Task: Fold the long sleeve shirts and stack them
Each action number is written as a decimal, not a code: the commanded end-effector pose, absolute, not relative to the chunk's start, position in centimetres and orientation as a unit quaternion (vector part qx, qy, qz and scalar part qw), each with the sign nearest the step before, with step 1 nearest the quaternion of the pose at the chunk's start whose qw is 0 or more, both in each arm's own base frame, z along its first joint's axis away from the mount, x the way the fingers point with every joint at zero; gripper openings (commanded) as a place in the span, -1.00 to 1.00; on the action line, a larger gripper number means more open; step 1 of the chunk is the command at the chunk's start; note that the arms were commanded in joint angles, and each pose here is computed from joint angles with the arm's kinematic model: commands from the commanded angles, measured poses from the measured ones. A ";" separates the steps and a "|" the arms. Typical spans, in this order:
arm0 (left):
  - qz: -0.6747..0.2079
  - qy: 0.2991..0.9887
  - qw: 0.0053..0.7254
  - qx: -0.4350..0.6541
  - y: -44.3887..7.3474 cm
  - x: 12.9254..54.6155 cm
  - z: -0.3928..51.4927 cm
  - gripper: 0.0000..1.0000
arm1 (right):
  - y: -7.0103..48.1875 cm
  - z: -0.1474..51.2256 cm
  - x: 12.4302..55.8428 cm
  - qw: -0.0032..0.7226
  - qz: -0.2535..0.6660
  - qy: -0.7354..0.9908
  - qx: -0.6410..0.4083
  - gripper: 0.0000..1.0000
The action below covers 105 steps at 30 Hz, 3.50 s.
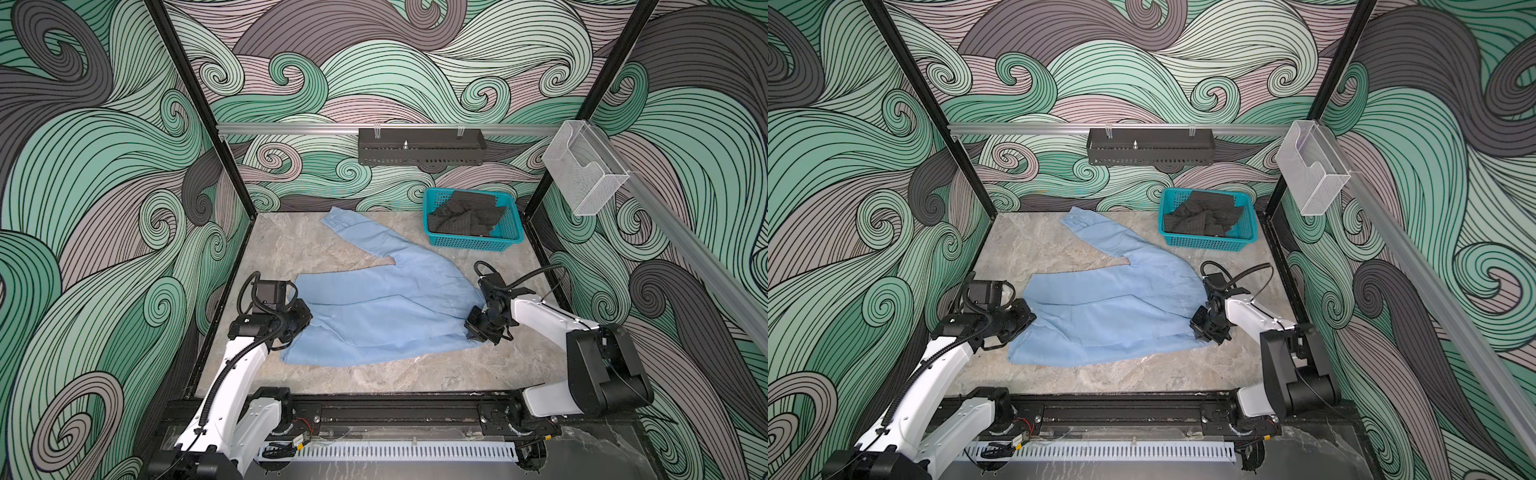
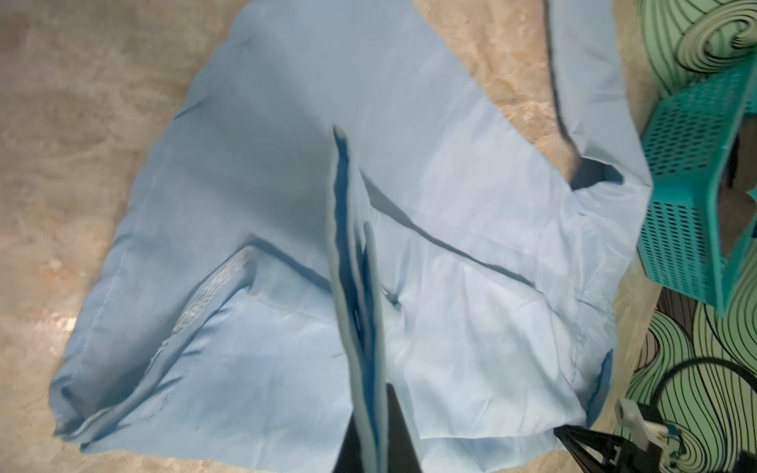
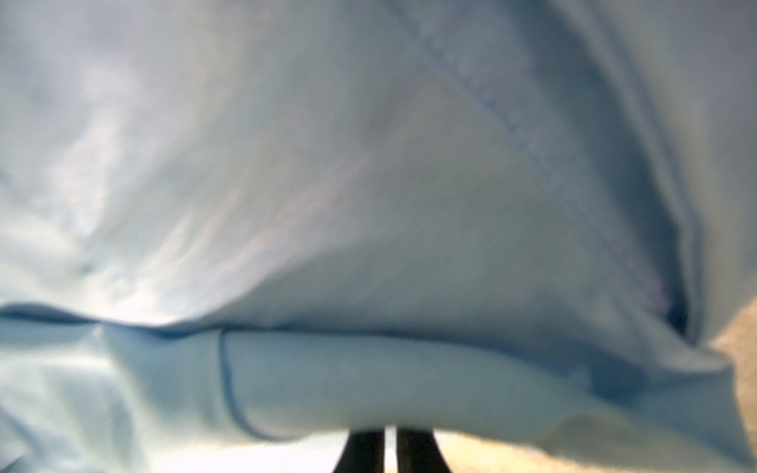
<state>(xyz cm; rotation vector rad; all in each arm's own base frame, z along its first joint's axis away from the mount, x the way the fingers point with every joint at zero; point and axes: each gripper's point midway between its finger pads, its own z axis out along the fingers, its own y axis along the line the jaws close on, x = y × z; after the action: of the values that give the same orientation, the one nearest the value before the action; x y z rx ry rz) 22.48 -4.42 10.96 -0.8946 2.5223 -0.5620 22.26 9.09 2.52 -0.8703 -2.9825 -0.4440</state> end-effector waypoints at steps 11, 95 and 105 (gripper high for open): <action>-0.183 0.878 0.214 -0.386 -2.9 19.1 11.3 -1.00 | 11.3 7.3 25.2 -0.038 -0.170 -0.957 -0.230 -0.81; -0.141 0.953 0.232 -0.131 -6.8 36.1 16.8 0.63 | 8.4 16.0 36.5 -0.227 -0.100 -0.968 -0.028 -0.03; -0.067 0.996 0.043 -0.034 -4.9 41.7 8.4 0.45 | 8.8 12.1 43.2 -0.227 -0.096 -0.968 0.054 0.13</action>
<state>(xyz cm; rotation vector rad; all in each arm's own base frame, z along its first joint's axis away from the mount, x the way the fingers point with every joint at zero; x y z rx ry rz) 43.60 -6.08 8.37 -0.2547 2.9173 -0.3200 41.51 8.39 11.03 0.0184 -3.5269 -0.3277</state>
